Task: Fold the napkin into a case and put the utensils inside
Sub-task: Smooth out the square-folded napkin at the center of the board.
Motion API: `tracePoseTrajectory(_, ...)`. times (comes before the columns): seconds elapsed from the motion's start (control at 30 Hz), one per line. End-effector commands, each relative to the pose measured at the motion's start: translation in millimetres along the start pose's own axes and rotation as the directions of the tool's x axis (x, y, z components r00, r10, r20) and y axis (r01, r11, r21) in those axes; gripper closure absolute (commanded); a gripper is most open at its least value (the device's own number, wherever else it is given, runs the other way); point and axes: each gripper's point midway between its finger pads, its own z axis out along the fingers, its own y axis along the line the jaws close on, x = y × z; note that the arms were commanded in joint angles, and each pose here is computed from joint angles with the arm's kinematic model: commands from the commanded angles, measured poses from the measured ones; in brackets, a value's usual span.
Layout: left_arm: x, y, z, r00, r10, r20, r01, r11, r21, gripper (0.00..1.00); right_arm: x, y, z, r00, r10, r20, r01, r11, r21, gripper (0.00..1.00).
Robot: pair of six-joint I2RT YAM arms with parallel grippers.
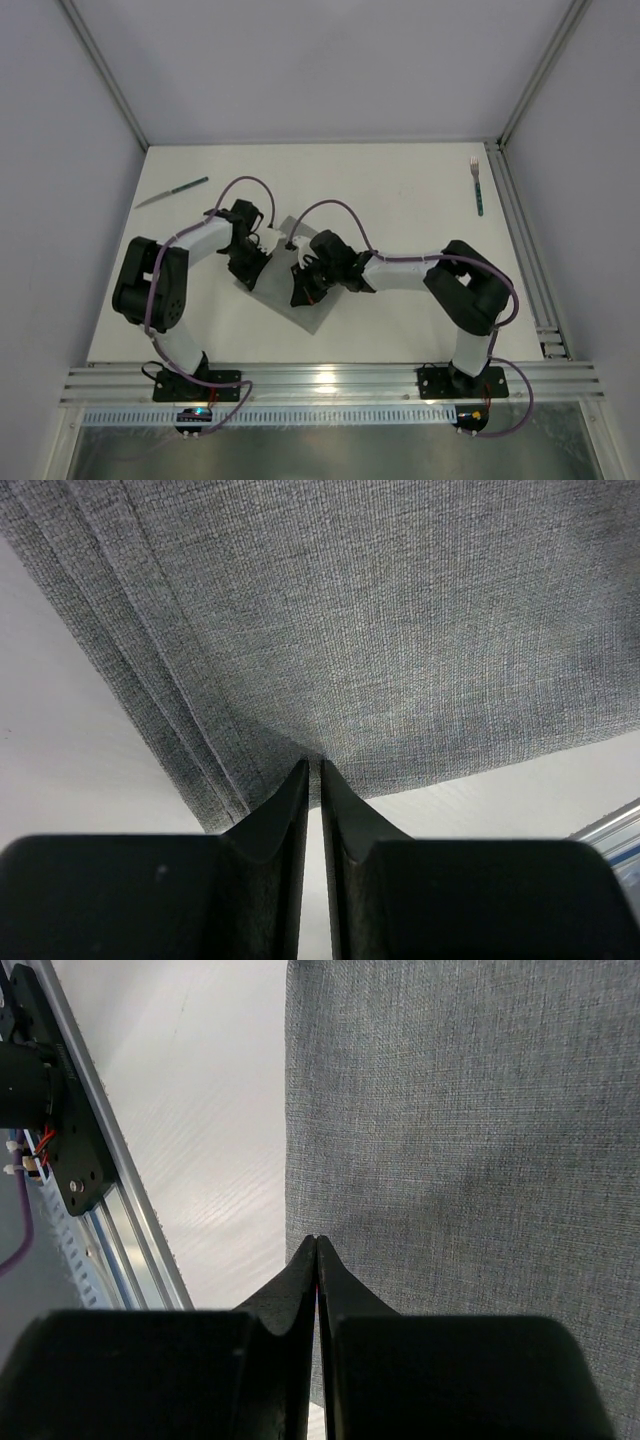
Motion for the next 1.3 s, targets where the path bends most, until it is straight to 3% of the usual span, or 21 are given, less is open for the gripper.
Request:
tracePoseTrajectory(0.0, 11.8, 11.0, 18.3, 1.0, 0.002, -0.028, -0.003, 0.999, -0.046, 0.88, -35.6, 23.3, -1.1, 0.995, -0.061, 0.078, 0.066, 0.996, -0.058, 0.97)
tracePoseTrajectory(0.23, 12.9, 4.4, 20.5, 1.0, -0.005, -0.018, 0.005, 1.0, -0.015, 0.89, -63.7, 31.5, 12.6, 0.989, -0.099, 0.114, 0.107, 0.992, -0.064, 0.97)
tracePoseTrajectory(0.6, 8.1, 4.4, 19.3, 1.0, -0.011, -0.005, 0.011, 1.0, -0.01, 0.89, -5.7, -0.6, 51.9, 0.998, -0.068, -0.003, 0.068, 0.998, -0.015, 0.97)
tracePoseTrajectory(0.83, 7.0, 6.6, 22.4, 0.999, -0.035, -0.003, 0.035, 0.999, 0.005, 0.89, 44.2, 2.9, 42.1, 0.98, -0.165, -0.11, 0.168, 0.986, 0.02, 0.97)
tracePoseTrajectory(1.27, 5.3, 9.6, 22.3, 0.999, -0.048, 0.0, 0.048, 0.999, 0.011, 0.89, 33.7, 14.0, 14.3, 0.96, -0.269, -0.078, 0.277, 0.953, 0.123, 0.97)
